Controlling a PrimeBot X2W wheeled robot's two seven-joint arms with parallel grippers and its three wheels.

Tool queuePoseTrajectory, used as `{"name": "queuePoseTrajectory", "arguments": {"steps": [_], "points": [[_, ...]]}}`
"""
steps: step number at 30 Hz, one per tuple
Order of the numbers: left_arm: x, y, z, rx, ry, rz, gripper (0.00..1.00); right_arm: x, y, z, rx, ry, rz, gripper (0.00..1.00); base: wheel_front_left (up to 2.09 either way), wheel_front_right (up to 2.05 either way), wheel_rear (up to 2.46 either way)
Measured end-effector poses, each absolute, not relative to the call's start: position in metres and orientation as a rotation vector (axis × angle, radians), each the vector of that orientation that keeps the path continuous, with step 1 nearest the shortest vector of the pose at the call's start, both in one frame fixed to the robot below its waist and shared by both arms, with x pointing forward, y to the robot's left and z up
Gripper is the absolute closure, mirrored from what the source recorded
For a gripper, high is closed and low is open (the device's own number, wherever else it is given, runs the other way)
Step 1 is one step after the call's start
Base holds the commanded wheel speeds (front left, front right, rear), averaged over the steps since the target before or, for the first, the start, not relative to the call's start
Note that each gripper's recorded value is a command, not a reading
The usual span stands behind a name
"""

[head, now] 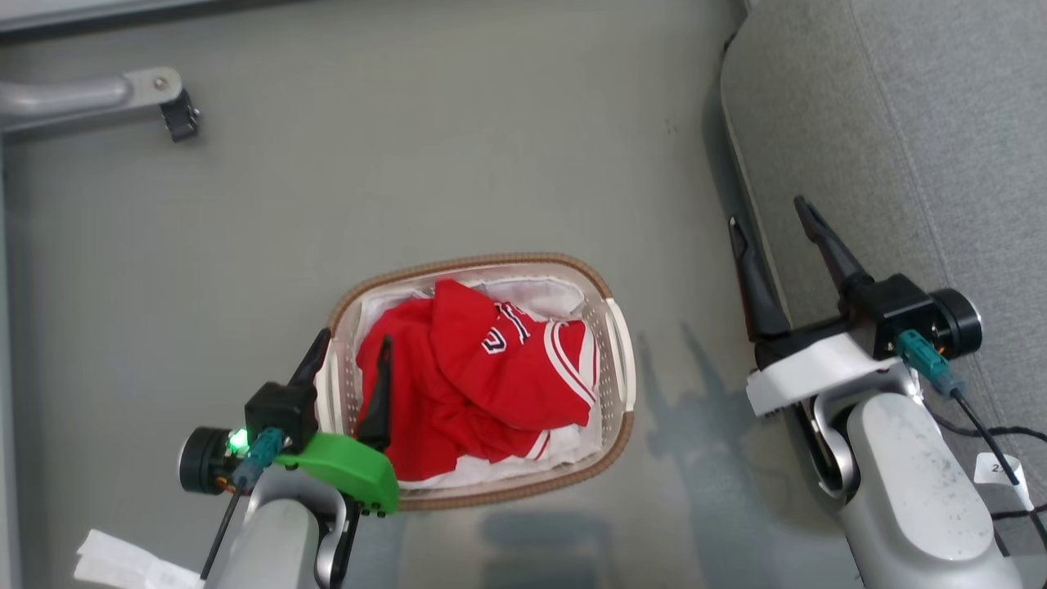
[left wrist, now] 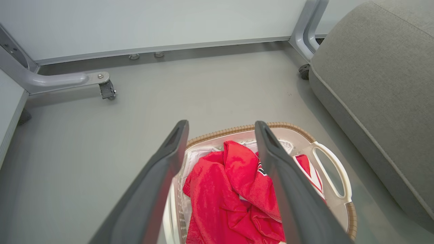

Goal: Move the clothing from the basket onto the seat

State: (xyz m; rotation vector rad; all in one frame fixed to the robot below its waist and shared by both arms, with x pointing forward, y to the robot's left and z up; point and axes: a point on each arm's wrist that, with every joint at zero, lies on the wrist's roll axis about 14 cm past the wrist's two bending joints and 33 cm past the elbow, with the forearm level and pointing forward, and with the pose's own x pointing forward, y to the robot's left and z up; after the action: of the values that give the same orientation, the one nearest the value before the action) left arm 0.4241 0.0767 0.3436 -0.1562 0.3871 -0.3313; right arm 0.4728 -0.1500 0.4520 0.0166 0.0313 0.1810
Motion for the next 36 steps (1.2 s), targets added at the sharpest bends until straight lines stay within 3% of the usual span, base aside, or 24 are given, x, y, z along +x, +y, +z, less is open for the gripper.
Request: {"name": "queuePoseTrajectory", "arguments": {"steps": [16,36], "points": [[0.438,0.023,0.281,-0.155,0.518,-0.501,0.0,0.503,-0.152,0.414,0.022,0.077,0.177,0.0,0.0,0.0,0.0],[0.431,0.058,0.186,0.124,0.757,-0.488,0.0,0.511,-0.149,0.368,0.05,0.164,0.184,0.0,0.0,0.0,0.0]]}}
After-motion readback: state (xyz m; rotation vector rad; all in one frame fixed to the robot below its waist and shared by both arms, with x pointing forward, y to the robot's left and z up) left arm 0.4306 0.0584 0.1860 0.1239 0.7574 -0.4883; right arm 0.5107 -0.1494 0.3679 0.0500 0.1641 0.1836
